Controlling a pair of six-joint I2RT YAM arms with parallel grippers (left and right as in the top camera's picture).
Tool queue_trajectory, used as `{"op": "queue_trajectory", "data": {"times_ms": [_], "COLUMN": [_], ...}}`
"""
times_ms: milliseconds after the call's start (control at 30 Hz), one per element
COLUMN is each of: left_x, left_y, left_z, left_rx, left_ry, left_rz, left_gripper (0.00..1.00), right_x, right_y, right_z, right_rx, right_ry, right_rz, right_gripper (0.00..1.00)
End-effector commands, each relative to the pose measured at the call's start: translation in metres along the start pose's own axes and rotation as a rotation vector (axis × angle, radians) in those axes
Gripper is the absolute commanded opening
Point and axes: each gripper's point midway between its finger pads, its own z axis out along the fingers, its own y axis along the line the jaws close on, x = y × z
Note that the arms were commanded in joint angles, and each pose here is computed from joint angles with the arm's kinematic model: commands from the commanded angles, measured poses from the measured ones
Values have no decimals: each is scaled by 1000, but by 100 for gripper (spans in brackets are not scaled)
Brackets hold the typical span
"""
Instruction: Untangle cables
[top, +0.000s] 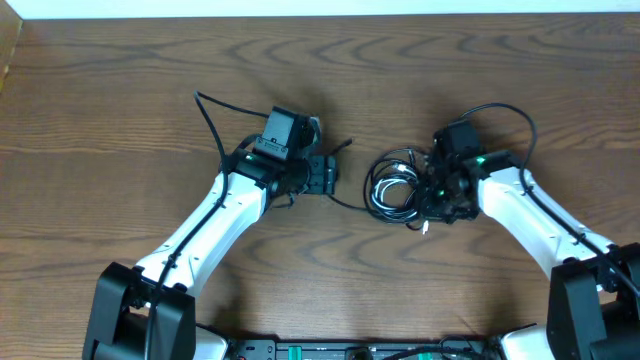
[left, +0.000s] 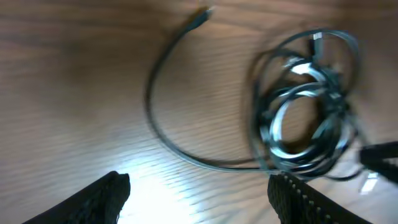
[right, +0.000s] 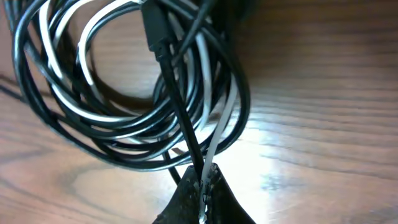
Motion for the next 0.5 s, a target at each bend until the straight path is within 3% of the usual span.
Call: {"op": "queue_trajectory", "data": {"times_ms": [0,67,233,333,467], "left_x": [2,2,5,6,6], "left_y": [-13,-13,-12,-12,-13], "left_z": [0,0,0,0,0], "left_rx": [82,82,77,77,78], "left_ry": [13,14,26,26,28], "left_rz": [1,1,-3,-2,-3], "left_gripper": [77,77,77,77,77], "right_x": [7,11,3,-2,-13], "right_y": [36,37,-32,-19,5], "right_z": [-4,-2,-11,-7,-5], "right_rx": [-103,-63,312,217,90], "right_ry": [13,11,-67,-62,-86], "right_rz": [-195,-263,84,76,16], "right_gripper": [10,17,47,54,52]}}
